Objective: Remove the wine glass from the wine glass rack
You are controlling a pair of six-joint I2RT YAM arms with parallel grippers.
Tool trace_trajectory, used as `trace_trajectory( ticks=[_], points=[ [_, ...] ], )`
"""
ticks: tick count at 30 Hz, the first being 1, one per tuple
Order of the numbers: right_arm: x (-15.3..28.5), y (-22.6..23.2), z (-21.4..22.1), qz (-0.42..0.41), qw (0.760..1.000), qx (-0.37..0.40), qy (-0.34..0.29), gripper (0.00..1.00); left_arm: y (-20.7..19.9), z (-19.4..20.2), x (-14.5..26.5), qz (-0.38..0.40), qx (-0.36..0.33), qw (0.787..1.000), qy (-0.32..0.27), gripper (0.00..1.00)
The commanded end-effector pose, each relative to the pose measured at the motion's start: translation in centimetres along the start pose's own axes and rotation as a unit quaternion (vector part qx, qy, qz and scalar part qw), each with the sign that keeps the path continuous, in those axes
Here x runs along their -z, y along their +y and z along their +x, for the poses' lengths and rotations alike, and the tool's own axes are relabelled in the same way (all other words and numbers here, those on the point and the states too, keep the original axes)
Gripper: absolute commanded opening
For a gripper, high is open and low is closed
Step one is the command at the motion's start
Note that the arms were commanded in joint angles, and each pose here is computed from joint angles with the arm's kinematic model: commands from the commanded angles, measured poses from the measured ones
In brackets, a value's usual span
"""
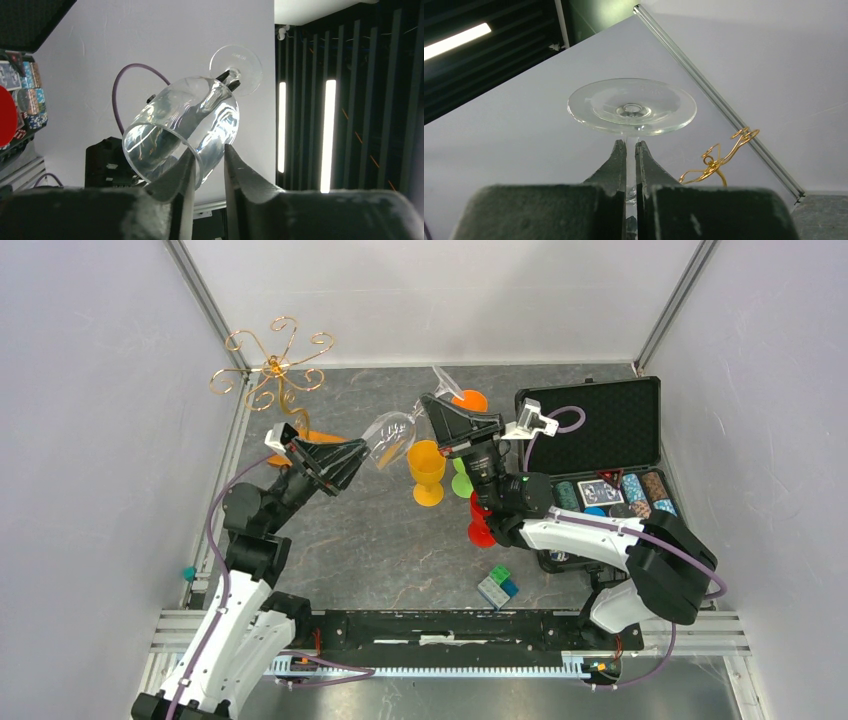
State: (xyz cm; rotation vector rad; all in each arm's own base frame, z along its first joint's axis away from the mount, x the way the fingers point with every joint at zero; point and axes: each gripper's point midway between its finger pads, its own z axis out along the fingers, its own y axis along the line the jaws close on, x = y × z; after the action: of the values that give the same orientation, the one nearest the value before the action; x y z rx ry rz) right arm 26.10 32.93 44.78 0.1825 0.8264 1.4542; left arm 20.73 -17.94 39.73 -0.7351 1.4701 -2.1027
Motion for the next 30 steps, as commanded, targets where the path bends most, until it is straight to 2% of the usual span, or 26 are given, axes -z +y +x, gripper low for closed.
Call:
trace_trajectory(
  ticks=[1,4,15,26,30],
  points=[
    [1.2,8.2,-9.4,-0.157,0.968,-0.079,-0.179,0.0,-5.7,1.2,0.7,0.113,-0.028,0.993,0.002,0.16],
    [1.4,7.9,-9.3,-0.15,0.968,-0.096,-0.178,0.0,-6.7,1.2,0.9,0.137,-0.038,0.99,-0.002,0.03],
    [2.3,6.7,-8.2,-0.13,0.972,-0.116,-0.159,0.02,-7.9,0.9,1.2,0.164,-0.072,0.983,-0.024,0.02],
    [2.6,6.6,-8.1,-0.121,0.977,-0.096,-0.145,0.48,-7.8,0.5,1.0,0.165,-0.101,0.98,-0.039,0.02],
    [2.7,6.4,-7.9,-0.112,0.98,-0.092,-0.138,0.6,-7.8,0.4,0.8,0.162,-0.114,0.979,-0.043,0.02]
  ],
)
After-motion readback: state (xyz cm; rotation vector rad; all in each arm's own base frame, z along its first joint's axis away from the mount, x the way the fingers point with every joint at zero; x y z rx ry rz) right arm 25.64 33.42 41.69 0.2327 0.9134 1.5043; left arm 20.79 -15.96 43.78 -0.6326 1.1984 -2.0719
